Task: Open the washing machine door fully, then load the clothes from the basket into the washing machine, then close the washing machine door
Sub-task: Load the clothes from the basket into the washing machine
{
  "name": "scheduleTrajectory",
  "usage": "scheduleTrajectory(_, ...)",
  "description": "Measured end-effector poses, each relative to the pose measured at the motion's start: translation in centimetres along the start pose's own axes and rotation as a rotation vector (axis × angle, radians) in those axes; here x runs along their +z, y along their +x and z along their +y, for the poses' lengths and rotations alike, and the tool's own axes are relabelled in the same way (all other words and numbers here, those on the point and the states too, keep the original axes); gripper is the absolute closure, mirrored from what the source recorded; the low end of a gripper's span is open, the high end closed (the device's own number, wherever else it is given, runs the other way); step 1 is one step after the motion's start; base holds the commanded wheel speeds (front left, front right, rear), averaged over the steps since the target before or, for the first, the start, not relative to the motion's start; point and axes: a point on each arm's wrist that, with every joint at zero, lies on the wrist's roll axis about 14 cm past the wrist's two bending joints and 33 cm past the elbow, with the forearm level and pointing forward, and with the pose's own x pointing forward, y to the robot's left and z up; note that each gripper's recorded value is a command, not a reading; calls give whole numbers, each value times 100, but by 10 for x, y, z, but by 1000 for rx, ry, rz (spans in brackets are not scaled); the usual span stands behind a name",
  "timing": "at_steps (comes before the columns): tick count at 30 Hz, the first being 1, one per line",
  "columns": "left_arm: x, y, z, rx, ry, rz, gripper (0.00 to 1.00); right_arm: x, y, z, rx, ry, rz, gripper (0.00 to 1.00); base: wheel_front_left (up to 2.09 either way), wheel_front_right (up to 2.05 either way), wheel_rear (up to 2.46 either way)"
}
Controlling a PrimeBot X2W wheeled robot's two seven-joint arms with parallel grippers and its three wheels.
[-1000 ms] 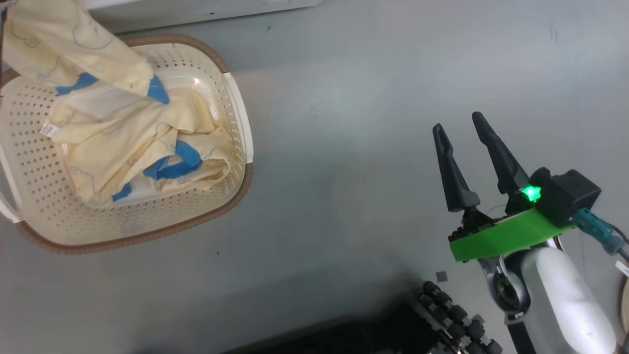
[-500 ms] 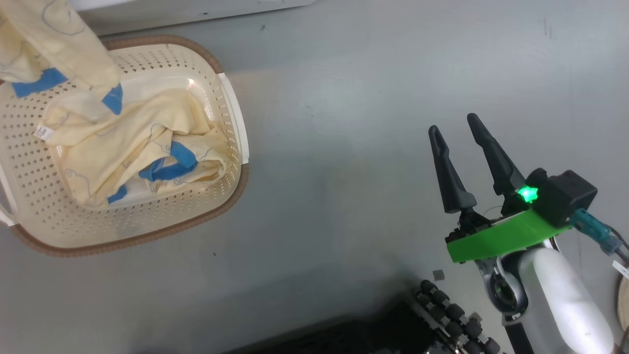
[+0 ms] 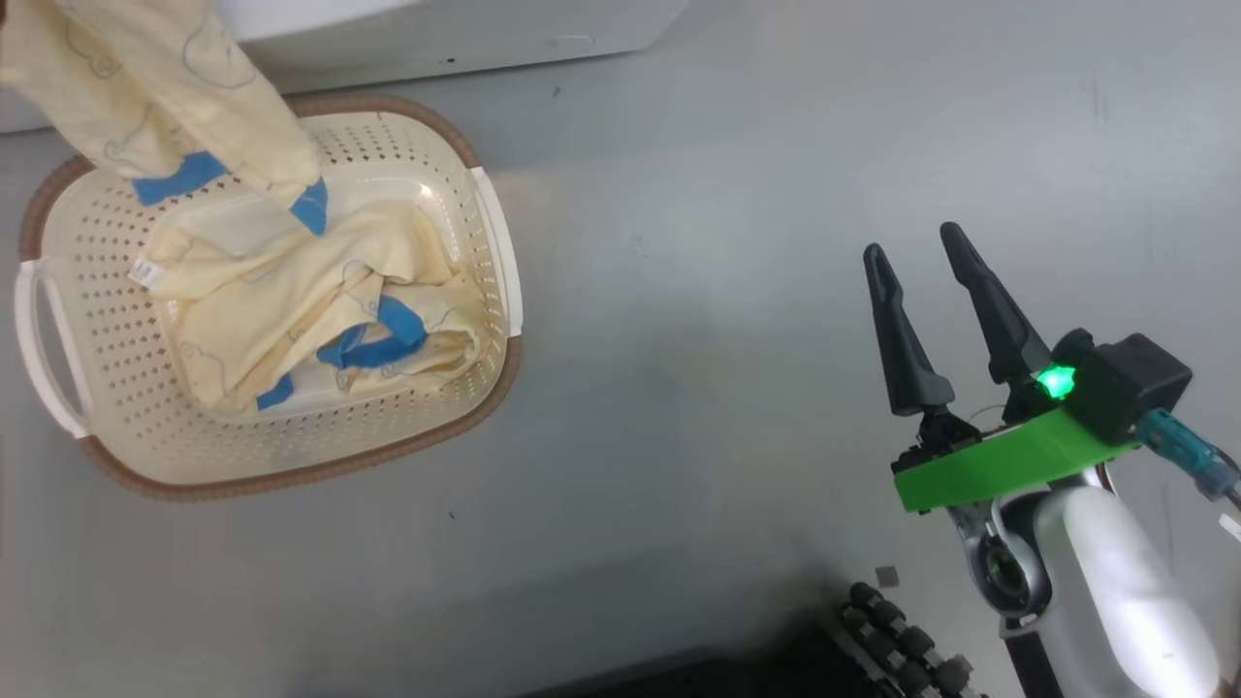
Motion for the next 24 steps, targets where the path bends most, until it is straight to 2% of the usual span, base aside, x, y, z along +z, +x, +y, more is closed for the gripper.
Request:
scheduleTrajectory(13, 2, -43, -1, 25, -70, 34, 0, 35, 10, 18, 55, -10, -100, 0, 0, 0, 0)
scheduleTrajectory(24, 31, -89, 2, 41, -93, -21, 0, 71, 7, 37, 105, -19, -196, 0, 0, 0, 0)
